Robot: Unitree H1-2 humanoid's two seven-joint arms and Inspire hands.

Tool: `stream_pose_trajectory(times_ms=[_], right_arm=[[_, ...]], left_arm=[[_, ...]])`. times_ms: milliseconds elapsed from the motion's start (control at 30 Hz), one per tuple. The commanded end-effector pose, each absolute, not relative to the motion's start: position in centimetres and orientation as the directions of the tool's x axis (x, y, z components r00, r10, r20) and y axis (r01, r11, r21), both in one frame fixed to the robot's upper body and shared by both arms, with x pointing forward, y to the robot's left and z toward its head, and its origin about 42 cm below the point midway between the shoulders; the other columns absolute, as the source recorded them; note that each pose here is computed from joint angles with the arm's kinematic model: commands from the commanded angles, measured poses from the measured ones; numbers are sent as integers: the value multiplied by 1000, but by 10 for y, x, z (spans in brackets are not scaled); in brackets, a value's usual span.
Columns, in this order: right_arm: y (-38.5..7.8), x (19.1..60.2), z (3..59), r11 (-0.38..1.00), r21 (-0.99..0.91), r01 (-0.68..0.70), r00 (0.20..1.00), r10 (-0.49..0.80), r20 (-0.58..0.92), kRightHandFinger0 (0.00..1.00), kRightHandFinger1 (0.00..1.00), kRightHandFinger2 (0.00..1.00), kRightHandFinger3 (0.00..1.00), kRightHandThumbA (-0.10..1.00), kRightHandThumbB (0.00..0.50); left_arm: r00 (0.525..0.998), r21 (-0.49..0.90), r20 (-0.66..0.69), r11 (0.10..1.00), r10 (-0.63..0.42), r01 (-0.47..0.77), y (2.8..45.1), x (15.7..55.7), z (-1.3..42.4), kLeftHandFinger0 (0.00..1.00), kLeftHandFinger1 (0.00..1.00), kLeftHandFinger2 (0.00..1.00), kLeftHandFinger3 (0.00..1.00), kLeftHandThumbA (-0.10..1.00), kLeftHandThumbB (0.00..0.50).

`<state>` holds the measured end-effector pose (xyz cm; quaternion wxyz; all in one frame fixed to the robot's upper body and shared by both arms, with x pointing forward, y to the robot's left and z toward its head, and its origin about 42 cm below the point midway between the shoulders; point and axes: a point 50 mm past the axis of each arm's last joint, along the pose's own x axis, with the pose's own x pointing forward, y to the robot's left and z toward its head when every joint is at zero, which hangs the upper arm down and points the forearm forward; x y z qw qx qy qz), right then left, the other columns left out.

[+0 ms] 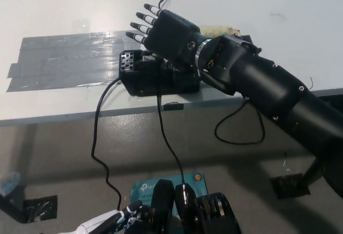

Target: The robot uses its right hand to grab and lift the soldering gun kept on the middle of the table and puts it in its base

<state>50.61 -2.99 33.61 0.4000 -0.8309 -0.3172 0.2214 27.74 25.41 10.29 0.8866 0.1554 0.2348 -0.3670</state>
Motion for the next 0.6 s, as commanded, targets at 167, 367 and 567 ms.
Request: stream_pose_trajectory(times_ms=[167, 367, 567], right_arm=[[-42, 490, 379, -436, -866, 244, 754, 647, -113, 1000, 1000, 1000, 1000, 750, 500], [-83, 423, 418, -231, -954, 193, 683, 729, -39, 1000, 1000, 1000, 1000, 770, 500], [-136, 335, 436, -91, -987, 135, 645, 764, 18, 1000, 1000, 1000, 1000, 610, 500]], left_arm=[[632, 113, -542, 698, -554, 708, 264, 274, 105, 1000, 1000, 856, 1000, 1000, 471], [629, 99, -544, 703, -554, 705, 263, 271, 102, 1000, 1000, 857, 1000, 1000, 474], [640, 106, -545, 713, -542, 693, 265, 265, 101, 1000, 1000, 885, 1000, 1000, 452]])
